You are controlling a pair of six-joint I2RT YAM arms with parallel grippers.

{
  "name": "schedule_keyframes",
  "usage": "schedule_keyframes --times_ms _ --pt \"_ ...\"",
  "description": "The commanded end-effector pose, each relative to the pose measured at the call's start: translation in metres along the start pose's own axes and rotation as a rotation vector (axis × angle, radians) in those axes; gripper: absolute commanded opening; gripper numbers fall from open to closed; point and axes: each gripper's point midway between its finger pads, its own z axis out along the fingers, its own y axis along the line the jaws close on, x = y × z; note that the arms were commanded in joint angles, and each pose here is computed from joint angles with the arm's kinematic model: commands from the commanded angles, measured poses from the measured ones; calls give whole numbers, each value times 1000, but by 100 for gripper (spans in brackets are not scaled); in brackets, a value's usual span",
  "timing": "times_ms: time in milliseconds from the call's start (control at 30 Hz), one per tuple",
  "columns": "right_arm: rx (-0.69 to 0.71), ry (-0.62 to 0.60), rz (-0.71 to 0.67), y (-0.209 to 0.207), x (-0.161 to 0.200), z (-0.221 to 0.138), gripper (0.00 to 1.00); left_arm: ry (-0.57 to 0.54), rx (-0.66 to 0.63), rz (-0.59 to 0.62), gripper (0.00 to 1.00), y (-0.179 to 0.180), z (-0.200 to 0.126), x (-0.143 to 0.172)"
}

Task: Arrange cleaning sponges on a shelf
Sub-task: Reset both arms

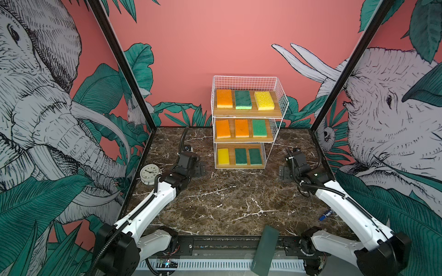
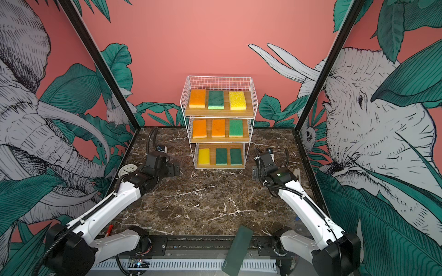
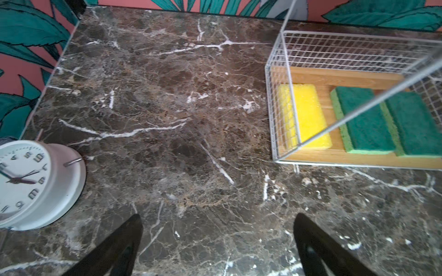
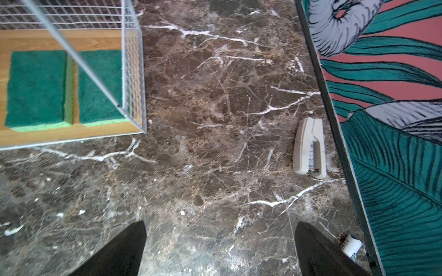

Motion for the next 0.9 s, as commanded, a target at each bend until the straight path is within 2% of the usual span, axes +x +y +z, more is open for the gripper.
schedule_keyframes --times_ms 0,133,267,400,500,567,733,867 --pt "29 -20 13 -15 -9 13 100 23 -29 -32 100 20 12 -4" --pt "62 -10 86 -37 -8 34 100 71 -53 -66 100 40 37 -4" --pt "70 12 159 -58 0 58 100 69 -105 31 100 48 59 -6" --pt "97 10 218 -76 6 77 100 16 -157 128 100 57 72 -10" --pt "133 -25 224 -85 4 89 100 -48 -174 163 100 67 78 -15" --pt "141 -56 227 -87 3 99 100 -92 -231 160 99 80 80 -18" --pt "166 -132 206 -88 6 131 100 -123 -232 266 99 80 92 -17" --pt "192 -162 178 -91 7 143 100 -156 -252 261 99 88 107 -11"
